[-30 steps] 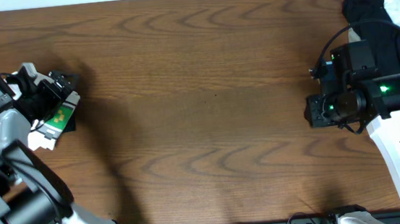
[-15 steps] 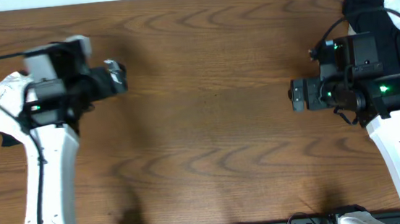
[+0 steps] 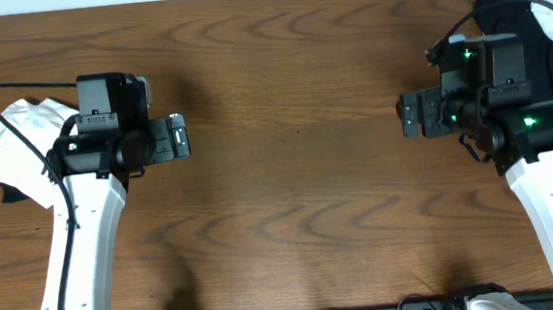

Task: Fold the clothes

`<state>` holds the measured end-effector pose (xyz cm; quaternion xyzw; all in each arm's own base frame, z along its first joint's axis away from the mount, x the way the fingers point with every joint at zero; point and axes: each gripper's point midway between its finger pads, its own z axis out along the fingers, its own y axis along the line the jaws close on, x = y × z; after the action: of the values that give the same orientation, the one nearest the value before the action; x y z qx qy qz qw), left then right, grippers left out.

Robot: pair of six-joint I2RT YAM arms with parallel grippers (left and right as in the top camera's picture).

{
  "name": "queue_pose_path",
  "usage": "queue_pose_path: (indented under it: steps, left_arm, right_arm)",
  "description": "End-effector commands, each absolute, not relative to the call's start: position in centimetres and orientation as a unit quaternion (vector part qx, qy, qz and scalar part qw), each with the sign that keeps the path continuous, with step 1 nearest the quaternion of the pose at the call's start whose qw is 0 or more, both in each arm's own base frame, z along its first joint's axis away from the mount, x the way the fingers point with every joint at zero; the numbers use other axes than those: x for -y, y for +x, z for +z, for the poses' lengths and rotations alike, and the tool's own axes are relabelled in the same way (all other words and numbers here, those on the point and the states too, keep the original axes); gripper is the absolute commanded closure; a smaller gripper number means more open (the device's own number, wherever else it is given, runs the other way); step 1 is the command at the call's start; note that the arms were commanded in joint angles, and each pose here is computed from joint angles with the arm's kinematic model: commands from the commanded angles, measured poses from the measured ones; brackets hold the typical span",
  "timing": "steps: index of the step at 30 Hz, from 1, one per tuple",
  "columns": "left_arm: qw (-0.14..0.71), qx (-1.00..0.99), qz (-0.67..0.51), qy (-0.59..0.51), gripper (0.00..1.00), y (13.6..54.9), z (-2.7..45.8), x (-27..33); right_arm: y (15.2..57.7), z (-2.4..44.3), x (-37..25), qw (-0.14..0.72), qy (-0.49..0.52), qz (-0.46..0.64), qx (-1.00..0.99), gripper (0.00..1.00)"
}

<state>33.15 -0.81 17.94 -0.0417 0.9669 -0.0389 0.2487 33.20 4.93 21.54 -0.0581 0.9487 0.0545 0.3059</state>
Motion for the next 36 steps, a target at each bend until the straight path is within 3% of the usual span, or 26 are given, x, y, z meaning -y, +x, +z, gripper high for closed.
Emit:
queue_pose_path:
  steps: [1,9,15,19,25,36]
  left_arm:
    - [0.296,-0.954,-0.029,-0.034,0.02,32.2,20.9,0.5]
    - [0.445,-0.894,-0.043,0.028,0.02,26.8,27.7,2.3]
    - [0.509,-0.858,-0.055,0.036,0.02,22.6,27.9,2.7]
    - [0.508,-0.859,-0.055,0.036,0.02,20.9,27.3,2.6]
    - [0.473,-0.879,-0.054,0.035,0.02,19.7,25.7,2.5]
    - [0.456,-0.888,-0.054,0.035,0.02,19.1,24.9,2.5]
  right_arm:
    - [31.5,23.9,-4.4,0.334,-0.048,0.055,-0.94,0.01]
    - [24.9,28.5,-3.3,0.474,-0.013,0.052,-0.879,0.01]
    - [20.6,28.4,-0.9,0.569,0.042,0.038,-0.82,0.01]
    - [17.8,26.6,-0.5,0.555,0.041,0.035,-0.83,0.01]
    - [14.3,21.6,0.0,0.461,0.035,0.017,-0.887,0.01]
    - [14.3,21.5,0.0,0.46,0.039,0.018,-0.887,0.01]
